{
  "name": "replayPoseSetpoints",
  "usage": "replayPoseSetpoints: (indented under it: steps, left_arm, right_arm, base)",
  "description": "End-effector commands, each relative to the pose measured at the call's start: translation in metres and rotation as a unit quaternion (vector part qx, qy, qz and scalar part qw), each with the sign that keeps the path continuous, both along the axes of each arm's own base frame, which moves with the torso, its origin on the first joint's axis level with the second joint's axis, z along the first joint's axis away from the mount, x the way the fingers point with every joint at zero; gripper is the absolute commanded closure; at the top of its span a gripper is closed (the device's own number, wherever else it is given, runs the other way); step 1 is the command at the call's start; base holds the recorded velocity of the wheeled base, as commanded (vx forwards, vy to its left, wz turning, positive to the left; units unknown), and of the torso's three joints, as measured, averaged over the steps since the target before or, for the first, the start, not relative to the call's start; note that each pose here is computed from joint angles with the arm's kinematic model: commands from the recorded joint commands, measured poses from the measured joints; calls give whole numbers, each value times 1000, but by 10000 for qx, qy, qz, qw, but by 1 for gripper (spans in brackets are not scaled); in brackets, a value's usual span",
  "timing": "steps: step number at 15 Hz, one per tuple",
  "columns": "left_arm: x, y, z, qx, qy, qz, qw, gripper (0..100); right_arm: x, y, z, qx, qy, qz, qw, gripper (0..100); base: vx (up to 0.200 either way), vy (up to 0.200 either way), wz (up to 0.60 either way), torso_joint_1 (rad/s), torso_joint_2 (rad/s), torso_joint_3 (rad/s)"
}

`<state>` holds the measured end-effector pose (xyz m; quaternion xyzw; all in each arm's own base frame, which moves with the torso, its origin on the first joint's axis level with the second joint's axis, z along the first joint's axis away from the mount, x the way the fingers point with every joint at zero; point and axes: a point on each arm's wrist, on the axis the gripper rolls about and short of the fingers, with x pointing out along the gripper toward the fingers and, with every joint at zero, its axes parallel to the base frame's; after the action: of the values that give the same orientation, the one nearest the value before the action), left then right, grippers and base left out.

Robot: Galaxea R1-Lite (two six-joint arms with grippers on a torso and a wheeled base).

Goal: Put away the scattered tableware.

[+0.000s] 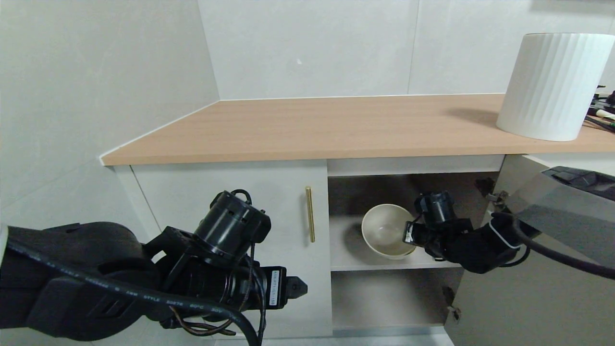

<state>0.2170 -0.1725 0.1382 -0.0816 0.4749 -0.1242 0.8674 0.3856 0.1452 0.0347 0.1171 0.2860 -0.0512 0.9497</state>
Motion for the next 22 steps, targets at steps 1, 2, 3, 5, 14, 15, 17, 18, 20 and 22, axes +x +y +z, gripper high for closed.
replayPoseSetpoints:
  steps: [1, 2, 3, 5, 14, 15, 17, 18, 20, 22]
  left_arm:
    - [0, 0, 0, 6, 8, 3, 10000, 0]
    - [0, 0, 0, 6, 8, 3, 10000, 0]
    - [0, 0, 0, 2, 2, 3, 10000, 0]
    - [0, 0, 0, 2, 2, 3, 10000, 0]
    - [1, 0, -1, 11, 14, 10, 10000, 0]
    - [1, 0, -1, 11, 14, 10, 10000, 0]
    - [1, 0, -2, 16, 20, 10, 10000, 0]
    - [1, -1, -2, 21, 26, 10, 10000, 0]
    - [2, -1, -3, 26, 32, 10, 10000, 0]
    - [2, -1, -3, 26, 32, 10, 10000, 0]
  right_arm:
    - [8, -6, -12, -33, 85, -116, 9999, 100]
    - [12, -9, -16, -32, 99, -166, 9998, 100]
    - [15, -12, -17, -1, 89, -240, 9997, 100]
    - [19, -14, -20, 4, 109, -279, 9996, 100]
    - [31, -16, -31, 2, 116, -356, 9993, 100]
    - [31, -16, -33, -1, 124, -356, 9993, 100]
    - [34, -15, -34, 2, 116, -356, 9993, 100]
    - [34, -16, -35, 2, 116, -364, 9993, 100]
    - [35, -19, -34, 7, 102, -394, 9992, 100]
    - [38, -22, -32, 23, 64, -451, 9990, 100]
  base:
    - [0, 0, 0, 0, 0, 0]
    - [0, 0, 0, 0, 0, 0]
    - [0, 0, 0, 0, 0, 0]
    - [0, 0, 0, 0, 0, 0]
    - [0, 0, 0, 0, 0, 0]
    - [0, 0, 0, 0, 0, 0]
    - [0, 0, 0, 0, 0, 0]
    - [0, 0, 0, 0, 0, 0]
    - [0, 0, 0, 0, 0, 0]
    - [0, 0, 0, 0, 0, 0]
